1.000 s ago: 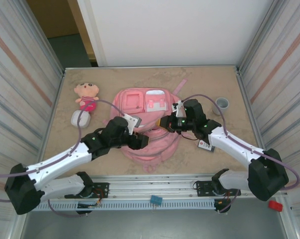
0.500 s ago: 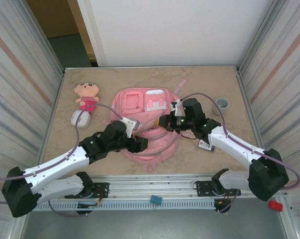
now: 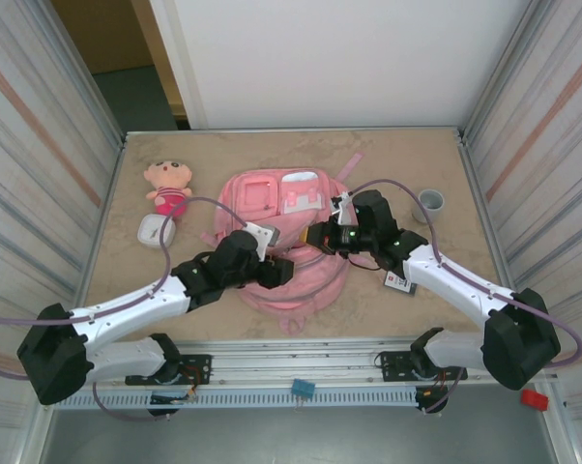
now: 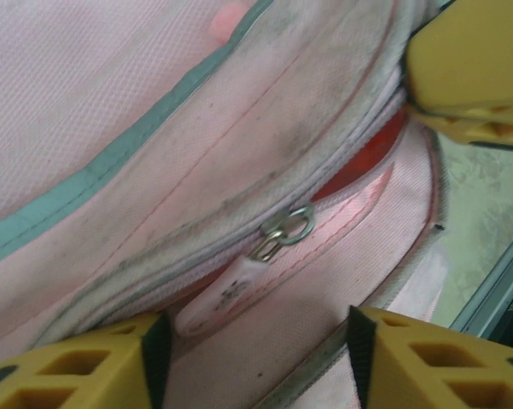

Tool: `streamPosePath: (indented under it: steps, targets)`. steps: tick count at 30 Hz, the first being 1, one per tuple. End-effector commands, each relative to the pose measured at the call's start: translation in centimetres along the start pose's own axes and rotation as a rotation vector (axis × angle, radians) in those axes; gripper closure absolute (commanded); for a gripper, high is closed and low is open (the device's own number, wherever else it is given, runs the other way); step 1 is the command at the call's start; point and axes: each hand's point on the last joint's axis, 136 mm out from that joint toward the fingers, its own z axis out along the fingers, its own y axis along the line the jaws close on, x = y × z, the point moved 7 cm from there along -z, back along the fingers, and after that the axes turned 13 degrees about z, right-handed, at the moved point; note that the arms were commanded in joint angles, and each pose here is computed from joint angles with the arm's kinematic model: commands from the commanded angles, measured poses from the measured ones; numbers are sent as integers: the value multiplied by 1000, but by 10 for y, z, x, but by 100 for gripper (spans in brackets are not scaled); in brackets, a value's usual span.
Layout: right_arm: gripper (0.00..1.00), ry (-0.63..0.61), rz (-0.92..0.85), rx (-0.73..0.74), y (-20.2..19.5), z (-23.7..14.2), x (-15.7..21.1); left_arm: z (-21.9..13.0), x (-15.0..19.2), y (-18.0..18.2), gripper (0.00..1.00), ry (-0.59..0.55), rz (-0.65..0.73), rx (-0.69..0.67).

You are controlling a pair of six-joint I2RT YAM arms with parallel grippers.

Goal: Pack books, pencil case, and school supplies into a backpack

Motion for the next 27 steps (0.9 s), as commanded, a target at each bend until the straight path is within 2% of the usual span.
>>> streamPosePath:
  steps: [1, 8, 15, 21, 24, 27]
  targets:
    - [100, 36, -111, -143, 43, -10, 9, -6, -37, -8, 49, -151, 22, 15]
    - [100, 37, -112, -143, 42, -9, 9, 0, -29, 0, 69, -117, 24, -49]
    - [100, 13, -114, -119, 38, -15, 5, 1, -23, 7, 100, -85, 44, -113]
    - [100, -74, -71, -68, 14, -36, -20, -17, 2, 18, 100, -21, 54, -180]
    - [100, -72, -48, -76, 9, -34, -23, -29, 11, 20, 100, -32, 63, -175]
    - [100, -63, -13, -122, 9, -25, -19, -34, 7, 13, 100, -94, 89, -105]
